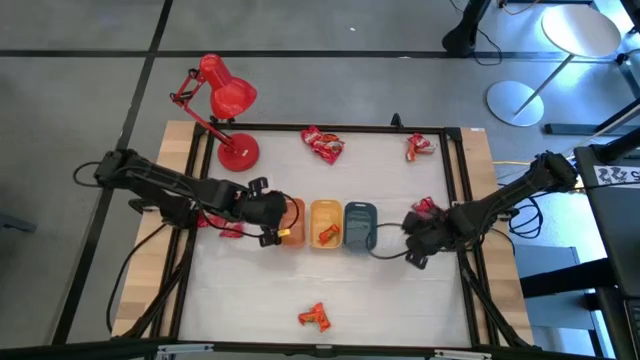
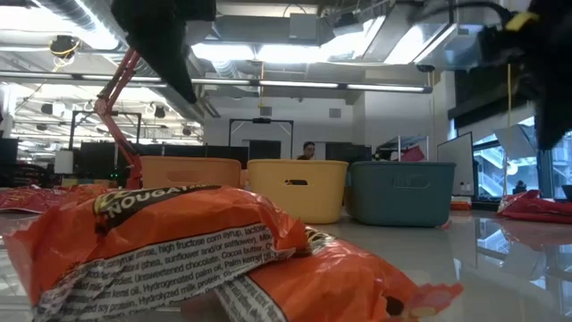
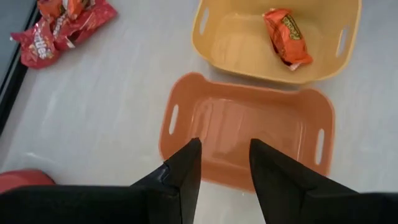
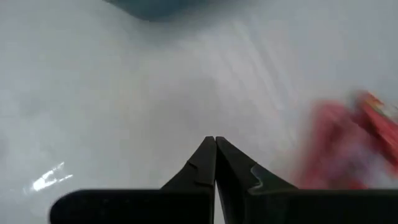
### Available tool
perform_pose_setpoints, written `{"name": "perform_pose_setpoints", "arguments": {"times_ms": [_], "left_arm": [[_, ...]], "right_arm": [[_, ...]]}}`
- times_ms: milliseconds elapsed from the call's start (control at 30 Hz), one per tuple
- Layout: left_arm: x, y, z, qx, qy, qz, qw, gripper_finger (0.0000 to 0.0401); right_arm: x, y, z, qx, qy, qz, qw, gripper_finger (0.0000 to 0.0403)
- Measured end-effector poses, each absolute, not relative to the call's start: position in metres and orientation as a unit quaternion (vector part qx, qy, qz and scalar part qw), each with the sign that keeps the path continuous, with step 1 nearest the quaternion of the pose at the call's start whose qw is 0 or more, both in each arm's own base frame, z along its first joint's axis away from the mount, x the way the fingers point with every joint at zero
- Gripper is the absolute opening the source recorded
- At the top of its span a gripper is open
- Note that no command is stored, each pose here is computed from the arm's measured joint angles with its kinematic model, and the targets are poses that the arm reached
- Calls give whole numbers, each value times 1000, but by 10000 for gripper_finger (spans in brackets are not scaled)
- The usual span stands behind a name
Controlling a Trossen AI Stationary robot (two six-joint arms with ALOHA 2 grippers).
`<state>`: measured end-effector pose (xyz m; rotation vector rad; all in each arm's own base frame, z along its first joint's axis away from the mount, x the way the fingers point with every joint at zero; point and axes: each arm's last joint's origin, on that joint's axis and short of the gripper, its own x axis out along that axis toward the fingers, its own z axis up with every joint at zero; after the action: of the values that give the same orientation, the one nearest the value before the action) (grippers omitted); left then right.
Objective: Sort candy
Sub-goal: Put the pink candy into the blue bin
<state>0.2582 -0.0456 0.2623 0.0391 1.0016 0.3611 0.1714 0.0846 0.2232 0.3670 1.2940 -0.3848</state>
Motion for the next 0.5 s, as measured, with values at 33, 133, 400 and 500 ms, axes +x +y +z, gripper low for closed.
{"name": "perform_pose_setpoints", "arguments": {"times_ms": [33, 133, 400, 500], "left_arm": [[259, -45, 261, 21, 476, 170, 863, 127], [260, -46, 258, 20, 470, 169, 866, 127], [260, -46, 257, 41, 475, 157, 865, 127], [260, -46, 257, 42, 475, 156, 865, 127]], "right_arm": [[166, 82, 226, 174, 600, -191, 757, 7], [154, 75, 233, 201, 595, -220, 747, 7], [146, 57, 230, 235, 590, -265, 725, 38], [142, 50, 216, 242, 610, -283, 700, 81]]}}
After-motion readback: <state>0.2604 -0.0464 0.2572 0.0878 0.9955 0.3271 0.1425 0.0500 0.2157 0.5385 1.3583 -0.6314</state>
